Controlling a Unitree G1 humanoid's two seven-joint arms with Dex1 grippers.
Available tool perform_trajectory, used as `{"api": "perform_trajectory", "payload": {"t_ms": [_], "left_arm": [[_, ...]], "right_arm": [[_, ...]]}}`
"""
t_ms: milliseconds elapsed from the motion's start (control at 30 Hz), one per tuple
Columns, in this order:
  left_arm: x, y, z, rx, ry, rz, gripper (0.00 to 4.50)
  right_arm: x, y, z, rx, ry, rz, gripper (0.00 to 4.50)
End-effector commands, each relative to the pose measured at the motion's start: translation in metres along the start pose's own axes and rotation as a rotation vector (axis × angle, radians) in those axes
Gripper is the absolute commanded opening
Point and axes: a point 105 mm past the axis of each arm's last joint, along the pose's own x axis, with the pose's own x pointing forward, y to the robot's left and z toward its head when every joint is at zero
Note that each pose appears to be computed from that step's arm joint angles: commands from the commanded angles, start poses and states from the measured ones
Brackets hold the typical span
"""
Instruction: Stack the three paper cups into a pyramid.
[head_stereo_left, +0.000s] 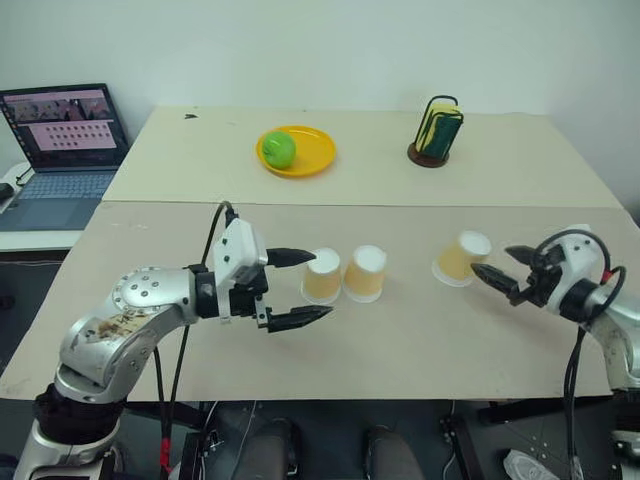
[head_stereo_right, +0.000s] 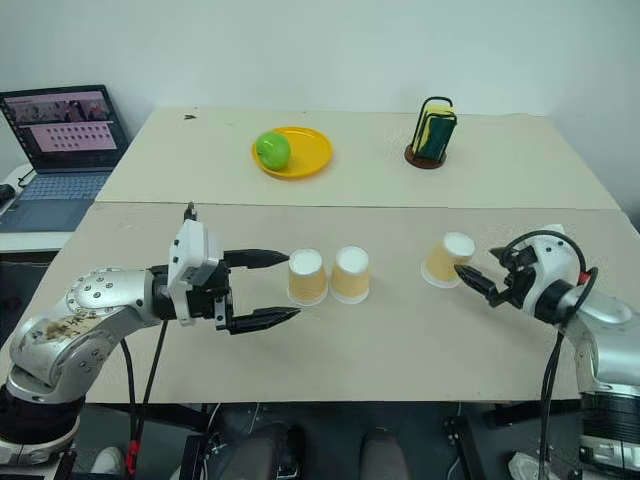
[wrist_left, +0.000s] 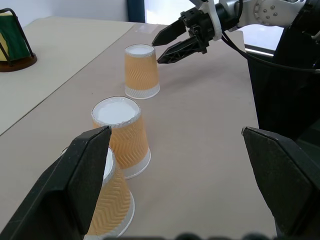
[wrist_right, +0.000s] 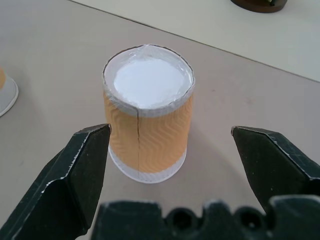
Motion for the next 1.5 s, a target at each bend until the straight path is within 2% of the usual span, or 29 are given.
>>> {"api": "perform_trajectory", "payload": {"t_ms": [33,600,1000,1133,1200,1333,1500], "left_arm": [[-0.002,-0.002,0.008,0.033,-0.013,0.008,4.47],[0.000,-0.003,0.007,0.019,-0.008,0.021,4.47],[0.001,-0.004,0.004,0.014,0.007,0.021,4.47],[0.001,-0.004,0.003,0.010,0.008,0.021,4.50],[0.001,-0.004,0.002,0.009,0.010,0.020,4.50],[0.001,-0.004,0.001,0.008,0.012,0.015,4.50],[0.001,-0.004,-0.001,0.005,0.015,0.009,4.50]], "right_arm": [[0.005,-0.004,0.013,-0.038,-0.038,0.000,4.50],[0.042,-0.003,0.029,-0.031,-0.095,0.038,4.50],[0.046,-0.005,0.031,-0.033,-0.100,0.035,4.50],[0.047,-0.003,0.030,-0.034,-0.099,0.043,3.15],[0.047,-0.001,0.030,-0.035,-0.102,0.045,2.64],[0.046,0.000,0.036,-0.045,-0.127,0.048,2.64],[0.031,0.015,0.070,-0.101,-0.211,0.091,2.64]]}}
